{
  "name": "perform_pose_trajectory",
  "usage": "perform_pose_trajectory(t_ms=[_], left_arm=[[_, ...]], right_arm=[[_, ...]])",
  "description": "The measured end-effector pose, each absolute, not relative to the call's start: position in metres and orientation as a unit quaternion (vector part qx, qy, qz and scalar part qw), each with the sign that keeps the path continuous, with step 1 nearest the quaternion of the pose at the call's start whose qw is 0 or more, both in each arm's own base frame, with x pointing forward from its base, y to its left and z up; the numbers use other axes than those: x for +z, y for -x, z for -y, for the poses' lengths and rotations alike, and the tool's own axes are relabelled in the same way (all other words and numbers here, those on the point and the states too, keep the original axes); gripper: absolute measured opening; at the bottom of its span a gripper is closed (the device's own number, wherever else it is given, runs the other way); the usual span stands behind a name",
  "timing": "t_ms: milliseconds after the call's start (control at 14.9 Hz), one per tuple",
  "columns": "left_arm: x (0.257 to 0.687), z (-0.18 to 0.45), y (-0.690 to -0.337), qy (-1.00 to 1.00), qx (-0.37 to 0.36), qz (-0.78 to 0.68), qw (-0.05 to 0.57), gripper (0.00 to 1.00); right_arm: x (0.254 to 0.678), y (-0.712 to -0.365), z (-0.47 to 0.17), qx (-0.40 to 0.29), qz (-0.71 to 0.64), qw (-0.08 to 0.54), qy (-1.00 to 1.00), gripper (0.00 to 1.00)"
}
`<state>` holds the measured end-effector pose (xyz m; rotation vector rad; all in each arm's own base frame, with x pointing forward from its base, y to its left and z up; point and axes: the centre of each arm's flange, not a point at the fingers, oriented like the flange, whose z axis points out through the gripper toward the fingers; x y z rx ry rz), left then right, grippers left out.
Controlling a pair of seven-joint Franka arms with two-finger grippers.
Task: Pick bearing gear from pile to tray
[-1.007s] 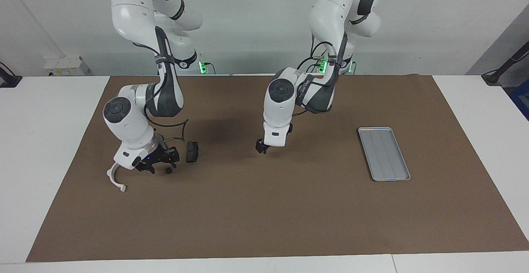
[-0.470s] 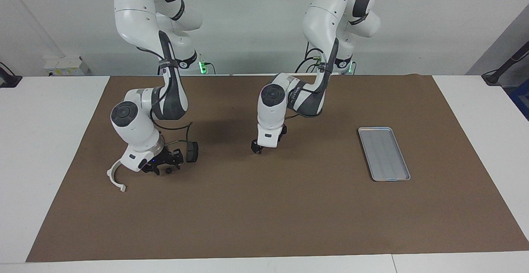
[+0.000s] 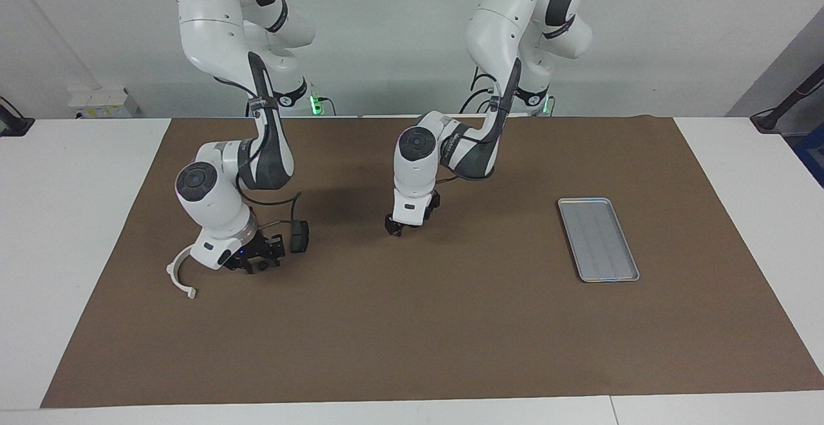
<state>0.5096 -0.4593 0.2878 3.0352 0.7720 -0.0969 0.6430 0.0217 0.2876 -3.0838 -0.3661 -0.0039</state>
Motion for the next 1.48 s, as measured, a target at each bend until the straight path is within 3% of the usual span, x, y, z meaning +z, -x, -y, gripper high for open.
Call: perform_pose_trajectory(t_ms=[134,201,403,738,1007,1208,1477], left_arm=[[0.289,0.459,-0.510,-0.969,-0.030,-0.246,0.005,0.77],[0.291,0.459,-0.510,-0.969,-0.030,-0.246,0.006,0.67],[0.295,0.459,-0.510,-0.969,-0.028,-0.245,0.009,0.35],[0.298,0.450,-0.515,-0.968,-0.028,-0.250,0.005,0.35],[0.339,0.381,-0.548,-0.970,-0.049,-0.239,-0.012,0.35],[0.360,0.322,-0.551,-0.975,-0.061,-0.214,-0.015,0.35],[0.369,0.208,-0.543,-0.985,-0.084,-0.150,-0.008,0.35]], right_arm=[[0.288,-0.643,-0.027,-0.001,0.115,0.018,0.993,0.28],[0.288,-0.643,-0.029,-0.001,0.113,0.018,0.993,0.24],[0.291,-0.645,-0.030,-0.005,0.111,0.018,0.994,0.24],[0.336,-0.663,-0.031,-0.013,0.112,0.018,0.993,0.24],[0.369,-0.671,-0.030,-0.012,0.116,0.014,0.993,0.24],[0.381,-0.670,-0.036,-0.008,0.084,0.016,0.996,0.24],[0.435,-0.654,-0.150,0.005,-0.010,0.016,1.000,0.24]])
